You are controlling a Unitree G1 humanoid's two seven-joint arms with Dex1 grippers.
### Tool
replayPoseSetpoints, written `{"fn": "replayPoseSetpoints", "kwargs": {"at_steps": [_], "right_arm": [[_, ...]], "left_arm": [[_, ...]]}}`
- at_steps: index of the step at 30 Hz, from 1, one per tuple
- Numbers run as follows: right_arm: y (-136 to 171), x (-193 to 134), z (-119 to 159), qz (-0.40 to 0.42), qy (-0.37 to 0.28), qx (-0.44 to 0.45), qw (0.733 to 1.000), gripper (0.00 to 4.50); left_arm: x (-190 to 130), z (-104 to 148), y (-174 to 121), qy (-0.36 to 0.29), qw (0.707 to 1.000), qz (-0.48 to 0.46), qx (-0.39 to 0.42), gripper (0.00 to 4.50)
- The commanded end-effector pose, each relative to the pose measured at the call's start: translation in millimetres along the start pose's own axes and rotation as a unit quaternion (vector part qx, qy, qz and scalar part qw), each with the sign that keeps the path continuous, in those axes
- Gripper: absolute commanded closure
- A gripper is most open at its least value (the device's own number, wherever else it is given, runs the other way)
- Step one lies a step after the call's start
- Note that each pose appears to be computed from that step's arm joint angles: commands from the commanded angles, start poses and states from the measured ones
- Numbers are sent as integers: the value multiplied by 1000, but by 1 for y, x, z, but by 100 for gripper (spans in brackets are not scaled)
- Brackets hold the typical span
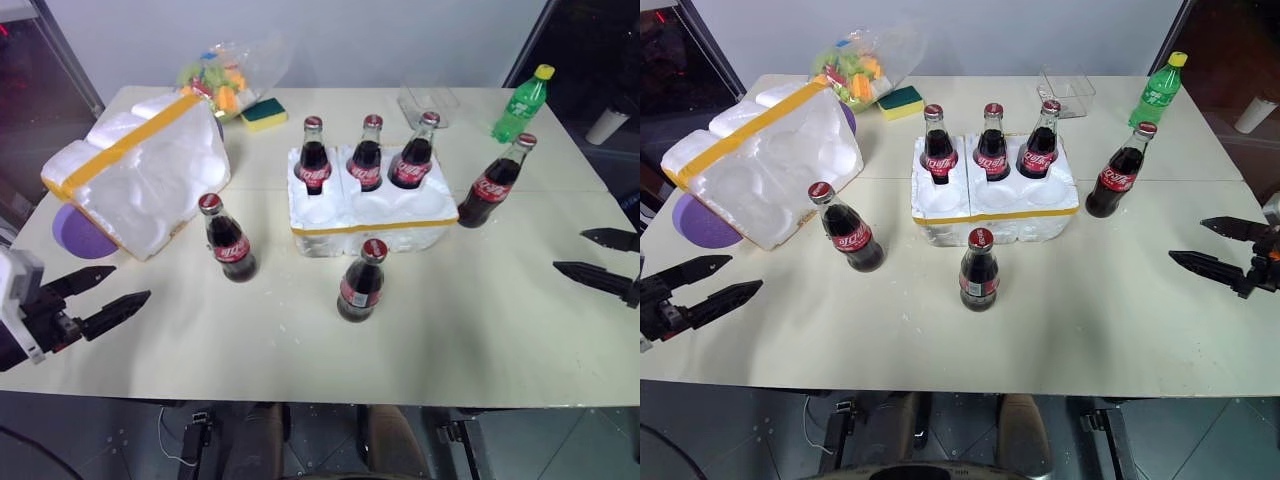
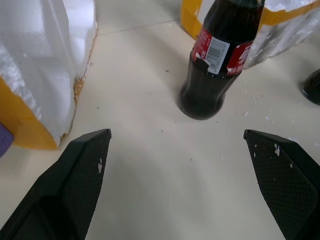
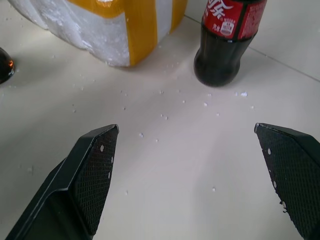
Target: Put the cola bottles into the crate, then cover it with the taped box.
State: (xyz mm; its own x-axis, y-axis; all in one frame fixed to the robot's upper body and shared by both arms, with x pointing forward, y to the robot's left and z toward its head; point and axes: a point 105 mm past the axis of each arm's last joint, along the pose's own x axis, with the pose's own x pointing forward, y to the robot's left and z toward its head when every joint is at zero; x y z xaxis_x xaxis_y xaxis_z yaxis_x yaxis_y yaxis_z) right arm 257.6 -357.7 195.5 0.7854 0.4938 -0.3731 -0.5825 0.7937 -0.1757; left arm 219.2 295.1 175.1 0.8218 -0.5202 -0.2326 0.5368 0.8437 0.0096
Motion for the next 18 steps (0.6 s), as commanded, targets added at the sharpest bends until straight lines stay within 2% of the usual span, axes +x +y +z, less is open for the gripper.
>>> {"fn": "replayPoseSetpoints", "kwargs": {"at_steps": [1,11,18], "right_arm": [[-2,-8,10,-16,-23,-16,999,3],[-2,-9,5,-22,-26,-9,999,3],[1,-11,23,-3,-39,-3,999,3]], "left_arm": [[1,3,2,4,1000,-2,9,5],[5,8,5,0,1000,-3,10,5],[14,18,1,-17,999,-41,4,5]]}}
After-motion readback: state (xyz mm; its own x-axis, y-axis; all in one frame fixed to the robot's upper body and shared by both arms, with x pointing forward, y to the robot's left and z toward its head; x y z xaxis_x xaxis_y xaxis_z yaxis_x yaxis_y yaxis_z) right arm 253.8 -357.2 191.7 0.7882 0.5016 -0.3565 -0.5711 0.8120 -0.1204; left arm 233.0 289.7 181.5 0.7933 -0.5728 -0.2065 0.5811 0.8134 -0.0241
